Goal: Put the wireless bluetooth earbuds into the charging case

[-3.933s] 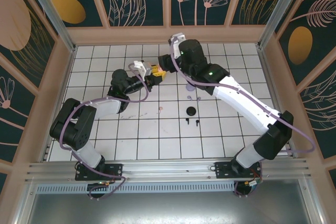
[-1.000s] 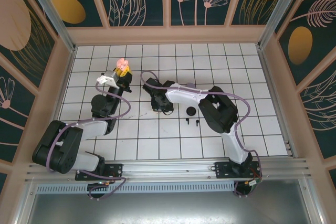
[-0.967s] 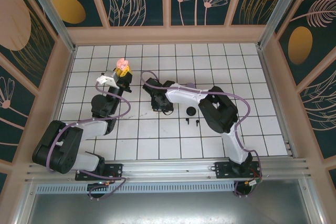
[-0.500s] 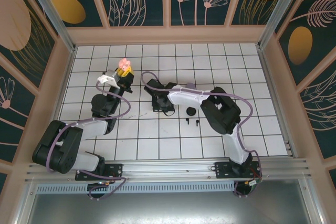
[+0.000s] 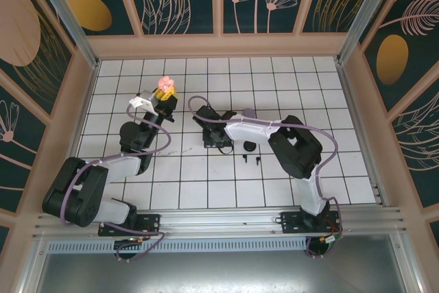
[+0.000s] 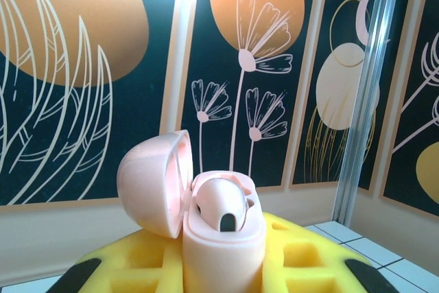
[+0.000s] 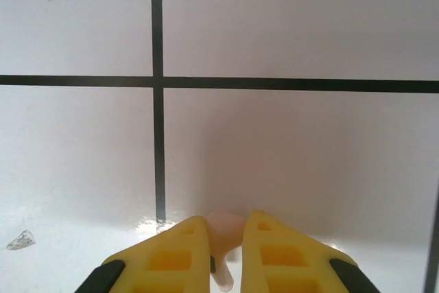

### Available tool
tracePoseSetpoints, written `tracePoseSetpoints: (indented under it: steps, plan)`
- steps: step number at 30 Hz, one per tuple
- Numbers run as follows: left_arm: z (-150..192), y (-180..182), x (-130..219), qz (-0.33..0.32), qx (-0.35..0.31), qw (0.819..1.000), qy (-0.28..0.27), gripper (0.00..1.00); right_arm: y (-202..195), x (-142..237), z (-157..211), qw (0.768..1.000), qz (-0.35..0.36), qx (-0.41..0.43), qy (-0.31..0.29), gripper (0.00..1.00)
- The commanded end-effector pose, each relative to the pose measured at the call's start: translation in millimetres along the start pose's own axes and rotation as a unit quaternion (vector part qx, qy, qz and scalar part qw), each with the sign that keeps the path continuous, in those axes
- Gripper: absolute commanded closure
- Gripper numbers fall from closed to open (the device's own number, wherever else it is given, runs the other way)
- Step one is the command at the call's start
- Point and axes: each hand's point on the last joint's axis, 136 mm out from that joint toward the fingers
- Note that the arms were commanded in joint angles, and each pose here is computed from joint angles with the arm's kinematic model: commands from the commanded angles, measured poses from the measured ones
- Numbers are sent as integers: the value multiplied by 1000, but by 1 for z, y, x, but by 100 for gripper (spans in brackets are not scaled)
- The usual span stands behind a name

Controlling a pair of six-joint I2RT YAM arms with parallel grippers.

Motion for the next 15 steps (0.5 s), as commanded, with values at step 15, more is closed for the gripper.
tracePoseSetpoints:
  steps: [15]
  plan:
    - [-13, -8, -11, 29, 15, 999, -12, 100, -18, 8, 8, 1000, 20, 22, 7, 85]
Point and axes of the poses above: each hand's point on the last joint's axis, 136 mm out from that joint toward the fingers, its own x axis back along the fingers, its own y axis along the line the jaws close on, z = x × y, and after that the axes turned 2 degrees about -x, right-handed
